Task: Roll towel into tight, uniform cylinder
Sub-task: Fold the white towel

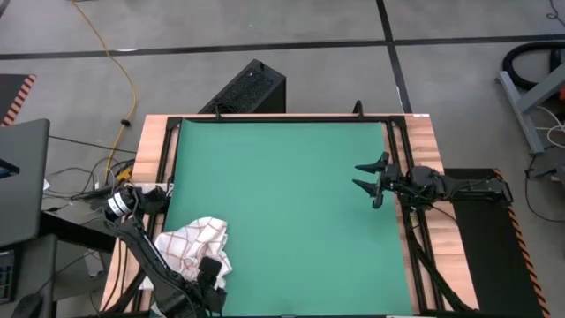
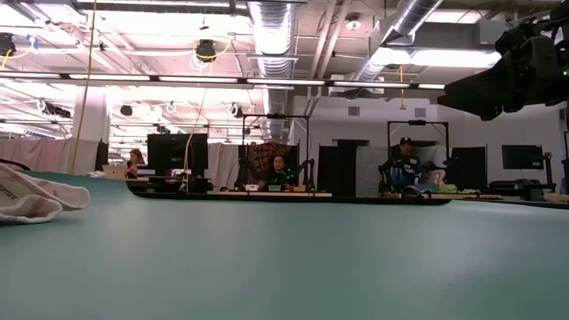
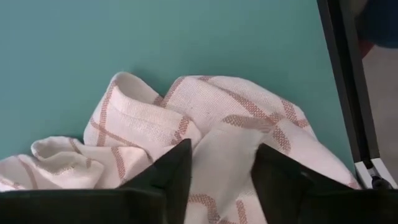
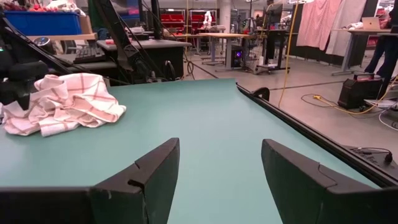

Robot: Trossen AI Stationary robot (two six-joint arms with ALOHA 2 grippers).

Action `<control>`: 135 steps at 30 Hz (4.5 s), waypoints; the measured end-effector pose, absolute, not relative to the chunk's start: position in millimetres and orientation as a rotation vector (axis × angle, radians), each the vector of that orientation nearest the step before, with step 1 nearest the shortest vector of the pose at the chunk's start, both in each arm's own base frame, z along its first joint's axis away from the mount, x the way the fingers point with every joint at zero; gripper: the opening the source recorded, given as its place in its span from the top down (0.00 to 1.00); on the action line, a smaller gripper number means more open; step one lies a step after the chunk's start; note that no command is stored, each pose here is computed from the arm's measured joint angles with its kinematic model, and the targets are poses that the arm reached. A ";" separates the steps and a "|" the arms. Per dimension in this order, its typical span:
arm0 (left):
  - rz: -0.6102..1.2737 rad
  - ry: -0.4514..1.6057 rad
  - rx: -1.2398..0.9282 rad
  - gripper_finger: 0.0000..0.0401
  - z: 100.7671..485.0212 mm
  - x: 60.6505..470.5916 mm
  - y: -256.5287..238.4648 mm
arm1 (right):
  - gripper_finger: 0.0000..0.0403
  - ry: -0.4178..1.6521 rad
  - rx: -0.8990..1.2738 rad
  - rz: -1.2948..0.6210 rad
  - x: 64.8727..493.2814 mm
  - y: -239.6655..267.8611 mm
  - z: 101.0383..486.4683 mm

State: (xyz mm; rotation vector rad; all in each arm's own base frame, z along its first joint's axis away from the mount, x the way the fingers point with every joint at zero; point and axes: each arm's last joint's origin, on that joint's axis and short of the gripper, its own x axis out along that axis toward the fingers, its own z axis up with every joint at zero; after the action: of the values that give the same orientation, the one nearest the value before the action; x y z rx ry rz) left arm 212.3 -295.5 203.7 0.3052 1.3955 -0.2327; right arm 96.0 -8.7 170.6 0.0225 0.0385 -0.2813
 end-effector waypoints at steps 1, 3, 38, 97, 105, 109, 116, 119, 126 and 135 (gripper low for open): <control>-0.234 1.393 0.303 0.70 203.7 212.5 -295.8 | 0.38 0.038 0.023 -0.281 96.0 -8.7 170.6; -0.239 1.385 0.296 0.77 203.8 213.2 -296.6 | 0.38 0.038 0.022 -0.281 96.0 -8.7 170.7; 0.334 0.758 0.915 1.00 411.4 280.6 -205.0 | 0.38 -0.128 0.093 -0.262 115.2 -8.2 187.9; 0.578 0.777 0.914 1.00 487.0 252.4 -89.3 | 0.38 0.515 0.201 0.023 297.4 40.2 168.4; 0.575 0.779 0.919 1.00 487.0 252.4 -89.4 | 0.38 0.471 0.203 0.066 317.0 37.4 136.0; 0.573 0.781 0.925 1.00 486.9 252.4 -89.4 | 0.38 0.462 0.241 0.097 326.5 30.8 129.8; 0.573 0.781 0.923 1.00 487.0 252.4 -89.4 | 0.38 0.493 0.273 0.150 354.6 21.7 116.2; 0.570 0.784 0.930 1.00 486.9 252.4 -89.4 | 0.38 0.524 0.289 0.187 362.2 22.0 109.5; 0.564 0.787 0.937 1.00 486.9 252.5 -89.5 | 0.48 0.584 0.287 0.224 363.7 25.2 102.4; 0.559 0.787 0.930 1.00 486.7 252.6 -89.7 | 0.96 0.624 0.240 0.220 361.0 21.9 100.3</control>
State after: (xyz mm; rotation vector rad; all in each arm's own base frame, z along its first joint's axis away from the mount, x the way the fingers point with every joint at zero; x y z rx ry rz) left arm 252.6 -89.7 486.7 0.9304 0.7869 0.5593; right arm 361.0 21.9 100.3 0.2398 0.6237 0.2195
